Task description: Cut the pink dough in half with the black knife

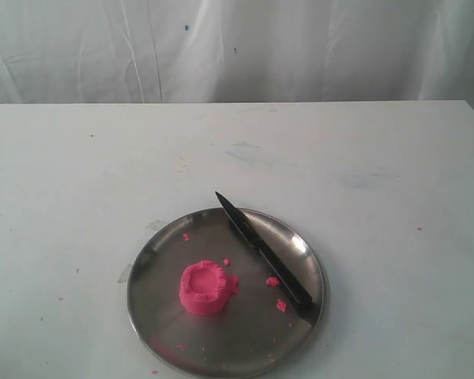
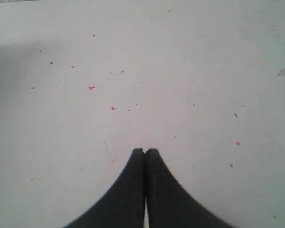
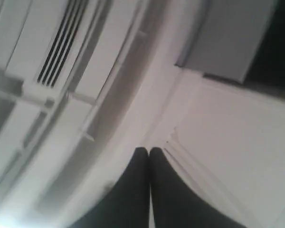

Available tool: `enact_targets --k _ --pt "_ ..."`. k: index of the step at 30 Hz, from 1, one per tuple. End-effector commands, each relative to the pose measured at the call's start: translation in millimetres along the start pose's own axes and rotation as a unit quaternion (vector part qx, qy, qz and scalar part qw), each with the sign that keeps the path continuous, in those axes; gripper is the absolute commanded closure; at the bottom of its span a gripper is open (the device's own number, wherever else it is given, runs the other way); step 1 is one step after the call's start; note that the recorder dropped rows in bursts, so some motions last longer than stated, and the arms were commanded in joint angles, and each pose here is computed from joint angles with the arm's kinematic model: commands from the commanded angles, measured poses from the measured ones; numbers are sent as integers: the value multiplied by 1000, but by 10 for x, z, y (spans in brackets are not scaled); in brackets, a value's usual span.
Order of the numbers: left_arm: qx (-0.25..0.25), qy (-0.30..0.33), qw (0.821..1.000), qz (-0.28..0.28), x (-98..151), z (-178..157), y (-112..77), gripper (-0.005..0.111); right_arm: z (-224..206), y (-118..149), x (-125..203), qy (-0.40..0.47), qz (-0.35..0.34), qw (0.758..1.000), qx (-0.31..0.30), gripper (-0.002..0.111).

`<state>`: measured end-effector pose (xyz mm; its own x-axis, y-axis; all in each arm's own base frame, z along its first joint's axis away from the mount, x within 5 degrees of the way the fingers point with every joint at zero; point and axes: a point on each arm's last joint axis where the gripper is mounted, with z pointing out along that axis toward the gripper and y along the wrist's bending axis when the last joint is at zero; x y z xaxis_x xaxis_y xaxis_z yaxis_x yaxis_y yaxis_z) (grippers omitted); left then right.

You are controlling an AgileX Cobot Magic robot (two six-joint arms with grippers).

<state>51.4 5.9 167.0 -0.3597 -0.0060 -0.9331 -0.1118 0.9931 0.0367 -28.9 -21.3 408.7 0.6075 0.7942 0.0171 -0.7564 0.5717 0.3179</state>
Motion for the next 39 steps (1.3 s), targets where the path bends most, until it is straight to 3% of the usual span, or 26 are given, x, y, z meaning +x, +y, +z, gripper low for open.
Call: enact_targets --k 1,2,7,11,15,19,24,26,27,28,29,30,31,32,33,34,37,39 --pt "3 -1 1000 0 8 2 -4 107 302 71 339 148 -416 895 -69 108" --pt "3 -1 1000 0 8 2 -4 107 341 -18 437 196 -457 866 -59 108" --pt "3 -1 1000 0 8 2 -4 107 332 -645 875 363 -507 781 25 108" --pt "3 -1 1000 0 8 2 -4 107 276 -1142 1244 434 -486 756 69 108" --pt "3 -1 1000 0 8 2 -4 107 41 -1694 1616 524 -451 712 125 108" --pt "3 -1 1000 0 8 2 -4 107 -333 -2134 1861 628 -403 636 198 108" --pt "3 -1 1000 0 8 2 -4 107 -537 -2377 2004 686 -377 576 236 108" --pt "3 -1 1000 0 8 2 -4 107 -533 -2424 2045 742 -360 505 254 108" --pt "3 -1 1000 0 8 2 -4 107 -494 -2440 2071 788 -339 438 269 108" --pt "3 -1 1000 0 8 2 -4 107 -470 -2444 2082 813 -320 395 283 108" --pt "3 -1 1000 0 8 2 -4 107 -410 -2442 2099 850 -287 321 303 108" --pt "3 -1 1000 0 8 2 -4 107 -402 -2446 2105 865 -276 290 304 108" --pt "3 -1 1000 0 8 2 -4 107 -381 -2464 2168 867 -263 293 305 108" --pt "3 -1 1000 0 8 2 -4 107 -370 -2447 2226 863 -252 315 305 108" --pt "3 -1 1000 0 8 2 -4 107 -407 -2338 2395 874 -212 341 274 108" --pt "3 -1 1000 0 8 2 -4 107 -469 -2201 2548 897 -186 342 208 108" --pt "3 -1 1000 0 8 2 -4 107 -721 -1922 2919 929 -173 312 96 108" --pt "3 -1 1000 0 8 2 -4 107 -905 -1914 3089 935 -180 293 83 108"
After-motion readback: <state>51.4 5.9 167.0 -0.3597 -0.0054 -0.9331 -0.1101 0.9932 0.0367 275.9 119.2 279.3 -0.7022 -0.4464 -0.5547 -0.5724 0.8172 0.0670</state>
